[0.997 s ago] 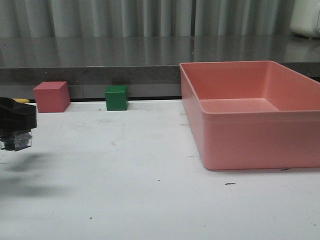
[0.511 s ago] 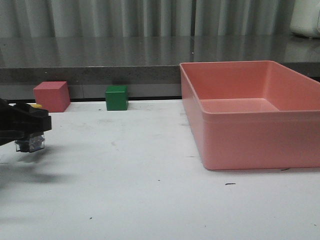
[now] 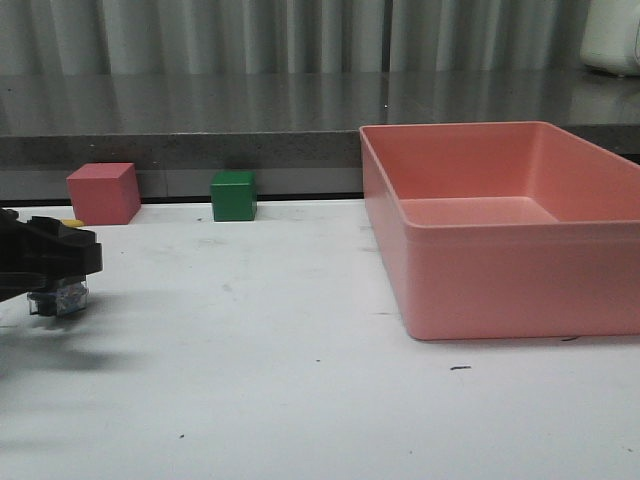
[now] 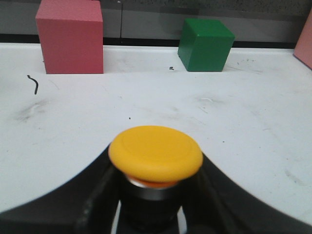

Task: Place and stand button with both arms
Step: 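Lower the button upright onto the table and open the left gripper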

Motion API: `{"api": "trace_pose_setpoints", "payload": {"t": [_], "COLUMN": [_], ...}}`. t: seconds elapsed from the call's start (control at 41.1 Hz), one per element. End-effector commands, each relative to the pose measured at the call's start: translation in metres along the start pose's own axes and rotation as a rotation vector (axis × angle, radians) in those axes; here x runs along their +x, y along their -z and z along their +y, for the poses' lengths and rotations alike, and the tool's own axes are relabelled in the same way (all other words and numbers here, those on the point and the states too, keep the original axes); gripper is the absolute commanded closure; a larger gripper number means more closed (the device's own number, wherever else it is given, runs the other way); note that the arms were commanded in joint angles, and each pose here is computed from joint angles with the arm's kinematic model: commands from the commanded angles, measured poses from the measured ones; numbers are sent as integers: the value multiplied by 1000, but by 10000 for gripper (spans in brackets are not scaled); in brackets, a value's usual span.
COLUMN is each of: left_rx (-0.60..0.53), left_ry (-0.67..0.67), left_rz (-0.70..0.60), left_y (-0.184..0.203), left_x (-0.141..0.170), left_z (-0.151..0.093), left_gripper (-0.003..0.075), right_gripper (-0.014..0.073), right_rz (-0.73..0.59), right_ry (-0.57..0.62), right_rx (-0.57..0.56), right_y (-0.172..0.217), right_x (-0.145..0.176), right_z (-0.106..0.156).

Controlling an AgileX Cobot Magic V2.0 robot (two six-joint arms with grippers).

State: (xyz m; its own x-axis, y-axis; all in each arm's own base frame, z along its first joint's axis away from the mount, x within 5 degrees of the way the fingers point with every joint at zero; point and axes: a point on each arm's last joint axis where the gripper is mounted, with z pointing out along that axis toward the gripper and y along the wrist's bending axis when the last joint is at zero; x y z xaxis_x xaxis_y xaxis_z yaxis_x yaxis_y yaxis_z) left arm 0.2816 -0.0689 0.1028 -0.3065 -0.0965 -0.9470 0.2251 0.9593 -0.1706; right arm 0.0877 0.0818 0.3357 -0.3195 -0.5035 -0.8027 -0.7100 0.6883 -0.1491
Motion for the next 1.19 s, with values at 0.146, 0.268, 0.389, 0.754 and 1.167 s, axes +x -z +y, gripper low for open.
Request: {"api": "trace_pose_setpoints", "payload": {"t": [0.146, 0.268, 0.389, 0.754, 1.167], "left_rx": [34, 33, 37, 68, 142], "left_ry": [9, 9, 9, -2, -55], "left_rz": [-210, -204, -200, -149, 20], "left_y": [5, 7, 11, 38, 101], "left_x": [-26, -24, -21, -14, -63], "left_z": [-4, -4, -4, -8, -30], "left_gripper": [345, 293, 232, 183, 184], "right_gripper": [147, 147, 147, 147, 147], "right_rz": [-82, -82, -82, -82, -82], "right_ry": [15, 15, 15, 15, 15], "right_rx": [18, 18, 18, 18, 18], "right_y": [5, 5, 5, 5, 5], "right_x": [-11, -11, -11, -11, -11], "right_z": [-3, -3, -3, -3, -3]}}
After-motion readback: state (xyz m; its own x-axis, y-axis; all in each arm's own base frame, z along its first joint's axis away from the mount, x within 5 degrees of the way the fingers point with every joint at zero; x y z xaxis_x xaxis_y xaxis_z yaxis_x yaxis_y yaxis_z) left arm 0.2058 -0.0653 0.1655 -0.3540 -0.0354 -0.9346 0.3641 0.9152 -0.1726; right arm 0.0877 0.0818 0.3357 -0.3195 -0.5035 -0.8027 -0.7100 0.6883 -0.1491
